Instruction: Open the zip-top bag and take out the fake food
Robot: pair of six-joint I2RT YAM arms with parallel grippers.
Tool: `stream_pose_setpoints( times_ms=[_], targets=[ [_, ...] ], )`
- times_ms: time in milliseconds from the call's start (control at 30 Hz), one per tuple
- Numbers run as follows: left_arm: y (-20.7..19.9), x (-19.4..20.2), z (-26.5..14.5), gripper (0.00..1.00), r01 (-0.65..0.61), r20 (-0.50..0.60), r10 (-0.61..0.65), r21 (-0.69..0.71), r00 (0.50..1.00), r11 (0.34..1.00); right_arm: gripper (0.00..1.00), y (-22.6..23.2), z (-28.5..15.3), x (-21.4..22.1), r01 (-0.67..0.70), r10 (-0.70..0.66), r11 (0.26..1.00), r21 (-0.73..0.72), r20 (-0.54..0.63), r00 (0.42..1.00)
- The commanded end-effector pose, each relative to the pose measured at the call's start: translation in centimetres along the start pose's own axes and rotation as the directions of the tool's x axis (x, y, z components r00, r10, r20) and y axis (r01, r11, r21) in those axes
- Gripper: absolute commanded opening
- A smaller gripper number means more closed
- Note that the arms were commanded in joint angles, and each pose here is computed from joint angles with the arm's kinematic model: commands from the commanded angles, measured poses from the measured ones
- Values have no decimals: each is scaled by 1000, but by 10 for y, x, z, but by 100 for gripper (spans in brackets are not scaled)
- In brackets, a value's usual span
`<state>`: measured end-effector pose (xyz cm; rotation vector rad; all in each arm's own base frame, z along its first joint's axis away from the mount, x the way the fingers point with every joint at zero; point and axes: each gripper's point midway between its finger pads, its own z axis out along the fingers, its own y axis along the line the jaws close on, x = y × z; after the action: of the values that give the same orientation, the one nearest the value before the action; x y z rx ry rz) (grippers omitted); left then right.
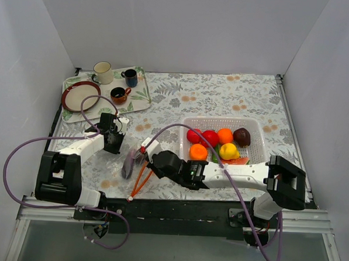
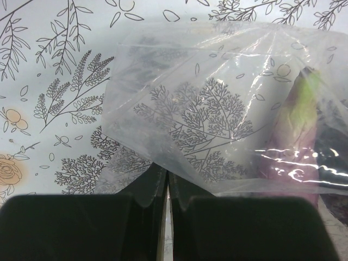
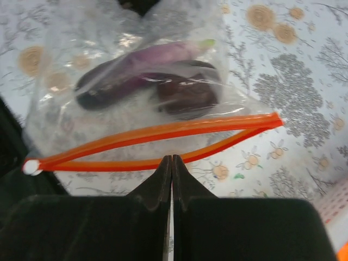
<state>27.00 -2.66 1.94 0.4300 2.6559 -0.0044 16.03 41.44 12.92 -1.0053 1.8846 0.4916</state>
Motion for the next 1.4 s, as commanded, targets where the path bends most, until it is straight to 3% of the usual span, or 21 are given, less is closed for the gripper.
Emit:
stream_pose_setpoints(
  times_ms=[0,433,467,500,567,600,667,1000,1367],
  targets=[
    [0,3,-4,0,-8,1,8,-6,1000,1000,1,25,-4,-17,13,-5,996,-88,100,995],
    [2,-1,-10,0,-20,12,21,-13,1000,1000,1,35,46,10,57,-56,994,-89,23,998],
    [2,-2,-10,0,-20,14,21,-13,1000,1000,13,35,50,11,60,-59,995,-81,18,998],
    [2,-2,-10,0,-20,12,21,-13,1000,1000,48,34,52,11,60,-59,995,-75,24,998],
    [2,-4,-10,0,-17,12,18,-13,1000,1000,68,30,57,8,65,-63,996,-52,39,997],
    [2,-4,-10,0,-16,8,16,-10,1000,1000,86,29,59,6,74,-72,996,-45,50,996],
    [1,-5,-11,0,-14,10,14,-2,1000,1000,99,25,65,0,83,-82,996,-12,66,994],
    [-8,0,-12,0,-34,-10,35,53,999,998,99,9,91,-15,176,-186,980,96,118,975],
    [-16,14,-9,0,-82,-58,89,112,994,990,97,-14,119,-2,150,-159,985,91,100,982]
  ],
)
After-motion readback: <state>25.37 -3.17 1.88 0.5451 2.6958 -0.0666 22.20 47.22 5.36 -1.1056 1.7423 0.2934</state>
